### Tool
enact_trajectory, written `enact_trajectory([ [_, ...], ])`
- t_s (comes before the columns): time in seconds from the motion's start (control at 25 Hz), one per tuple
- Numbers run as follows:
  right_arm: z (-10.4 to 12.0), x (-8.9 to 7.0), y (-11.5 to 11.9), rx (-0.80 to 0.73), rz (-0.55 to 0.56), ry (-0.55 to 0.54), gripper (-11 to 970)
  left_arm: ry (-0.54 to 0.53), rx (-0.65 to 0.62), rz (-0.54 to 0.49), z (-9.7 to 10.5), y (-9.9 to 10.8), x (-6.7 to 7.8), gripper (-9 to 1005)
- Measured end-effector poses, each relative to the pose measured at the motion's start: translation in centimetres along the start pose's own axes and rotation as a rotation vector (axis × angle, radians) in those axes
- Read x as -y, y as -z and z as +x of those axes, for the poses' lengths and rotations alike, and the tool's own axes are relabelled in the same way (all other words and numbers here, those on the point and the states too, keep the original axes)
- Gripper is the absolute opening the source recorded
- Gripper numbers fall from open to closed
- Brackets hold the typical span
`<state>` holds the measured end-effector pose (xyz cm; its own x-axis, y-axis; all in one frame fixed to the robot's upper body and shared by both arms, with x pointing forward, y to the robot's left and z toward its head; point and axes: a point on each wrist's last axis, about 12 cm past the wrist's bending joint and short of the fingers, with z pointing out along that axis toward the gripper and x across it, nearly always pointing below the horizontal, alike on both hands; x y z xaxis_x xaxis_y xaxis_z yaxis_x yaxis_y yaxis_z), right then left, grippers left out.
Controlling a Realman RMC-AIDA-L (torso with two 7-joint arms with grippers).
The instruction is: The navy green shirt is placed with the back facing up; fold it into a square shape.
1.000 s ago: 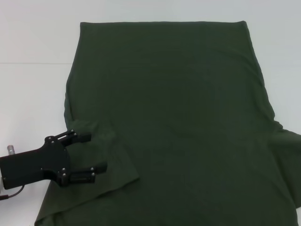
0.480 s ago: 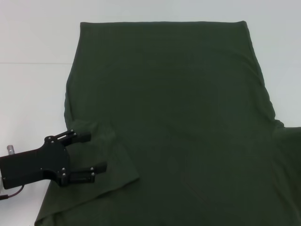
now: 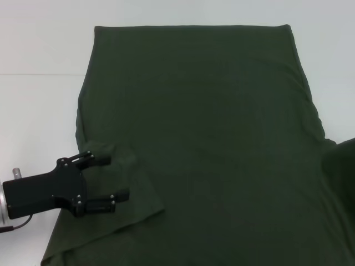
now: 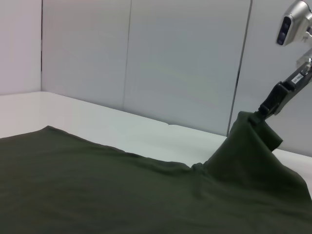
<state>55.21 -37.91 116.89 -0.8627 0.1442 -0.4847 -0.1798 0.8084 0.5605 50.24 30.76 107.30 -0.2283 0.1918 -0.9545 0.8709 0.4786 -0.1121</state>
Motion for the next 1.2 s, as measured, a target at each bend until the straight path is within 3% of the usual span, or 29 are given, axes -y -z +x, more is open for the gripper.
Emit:
enact_trajectory([
  [0.44, -0.9, -4.2, -6.2, -0.133, -0.103, 0.089, 182, 0.014, 0.005, -0.01, 0.3, 0.2, 0.2, 948],
  [0.76, -1.2, -5.5, -7.7, -0.135, -0.206, 0.127, 202, 0.029, 0.012, -0.005, 0.5, 0.1, 0.6, 948],
  [0.96, -0.8, -5.0, -7.8, -0.135, -0.258, 0.127, 447, 0.035, 0.015, -0.003, 0.5, 0.1, 0.6, 948],
  [1.08, -0.3, -4.9, -8.0, -0.129, -0.292, 0.171, 663, 0.047, 0.018, 0.0, 0.5, 0.0, 0.7, 947],
  [1.2, 1.1, -4.7, -8.2, -0.098, -0.372, 0.273, 684, 0.103, 0.032, 0.012, 0.4, -0.1, 0.8, 947],
])
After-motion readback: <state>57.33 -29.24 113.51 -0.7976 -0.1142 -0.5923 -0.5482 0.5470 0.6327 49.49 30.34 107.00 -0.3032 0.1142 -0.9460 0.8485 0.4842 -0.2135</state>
